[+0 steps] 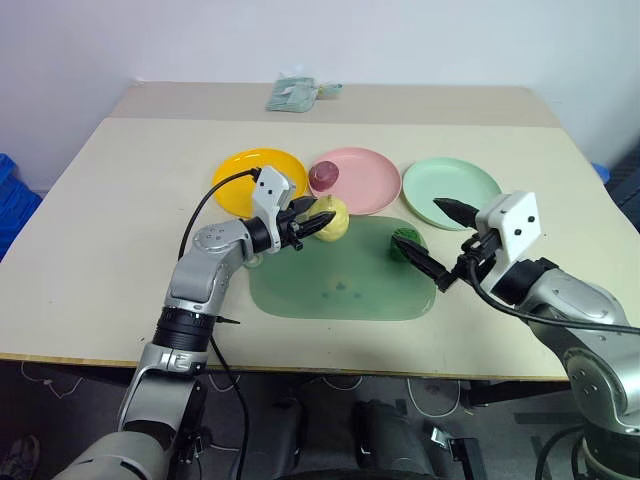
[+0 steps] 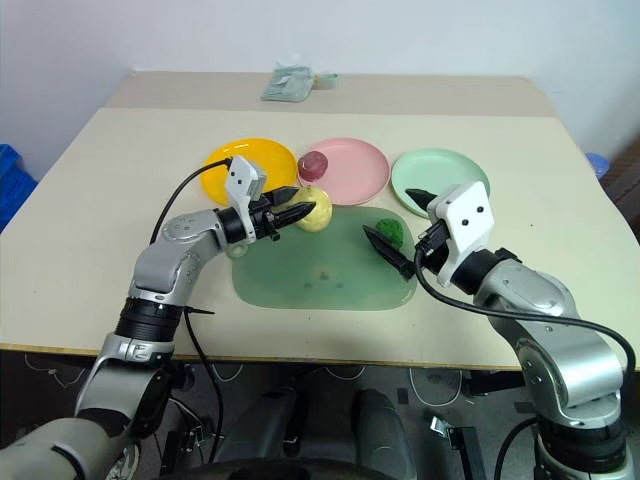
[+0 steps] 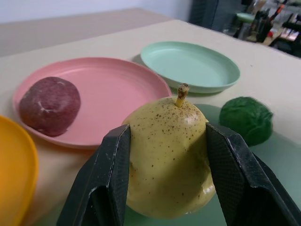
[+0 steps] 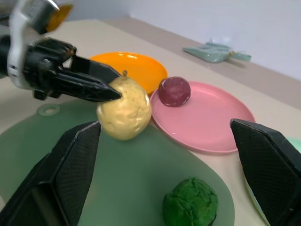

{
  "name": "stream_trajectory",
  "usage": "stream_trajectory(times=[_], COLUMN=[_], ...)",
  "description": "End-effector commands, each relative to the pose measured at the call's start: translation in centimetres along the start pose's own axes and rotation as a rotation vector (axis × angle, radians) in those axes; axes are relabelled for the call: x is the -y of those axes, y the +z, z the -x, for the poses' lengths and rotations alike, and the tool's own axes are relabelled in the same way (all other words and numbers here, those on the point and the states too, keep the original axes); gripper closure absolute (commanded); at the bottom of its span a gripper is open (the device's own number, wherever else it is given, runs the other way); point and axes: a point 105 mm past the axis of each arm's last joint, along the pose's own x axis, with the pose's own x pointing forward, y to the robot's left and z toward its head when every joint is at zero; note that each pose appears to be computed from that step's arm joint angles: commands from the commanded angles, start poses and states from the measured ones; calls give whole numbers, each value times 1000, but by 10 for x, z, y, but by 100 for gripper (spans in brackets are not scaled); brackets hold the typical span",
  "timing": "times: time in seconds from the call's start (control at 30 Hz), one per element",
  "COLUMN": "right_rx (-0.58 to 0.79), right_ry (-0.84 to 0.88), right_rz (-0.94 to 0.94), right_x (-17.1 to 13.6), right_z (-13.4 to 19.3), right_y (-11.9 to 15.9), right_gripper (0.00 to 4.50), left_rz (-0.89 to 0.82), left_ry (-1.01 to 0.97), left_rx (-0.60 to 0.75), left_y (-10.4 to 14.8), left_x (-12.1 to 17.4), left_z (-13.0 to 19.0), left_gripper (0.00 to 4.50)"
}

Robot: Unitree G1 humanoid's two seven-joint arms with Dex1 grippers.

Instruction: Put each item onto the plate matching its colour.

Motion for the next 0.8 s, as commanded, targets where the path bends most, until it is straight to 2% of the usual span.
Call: stream_trajectory(times=[0.03,0.23,0.43,0.63,0.8], right_rx=[57,88,112,104,91], right_ry=[16,55,108,122,96], right_rz=[42,38,39,57,72], right_x=[0,0,2,10,18], right_z=[-4,-19,-34,-35,-30], right_y=[13,15,19,15,12], right_gripper=[0,0,0,0,0], left_rz=[-37,-121,-154,-109,-77], left_ry=[151,670,993,1031,930], left_rx=[121,76,65,110,167], left_y=[36,31,25,16,26], left_x=[-24,-100,-148,-157,-148], left_z=[18,59,88,73,35], left_gripper=[248,248,248,248,248])
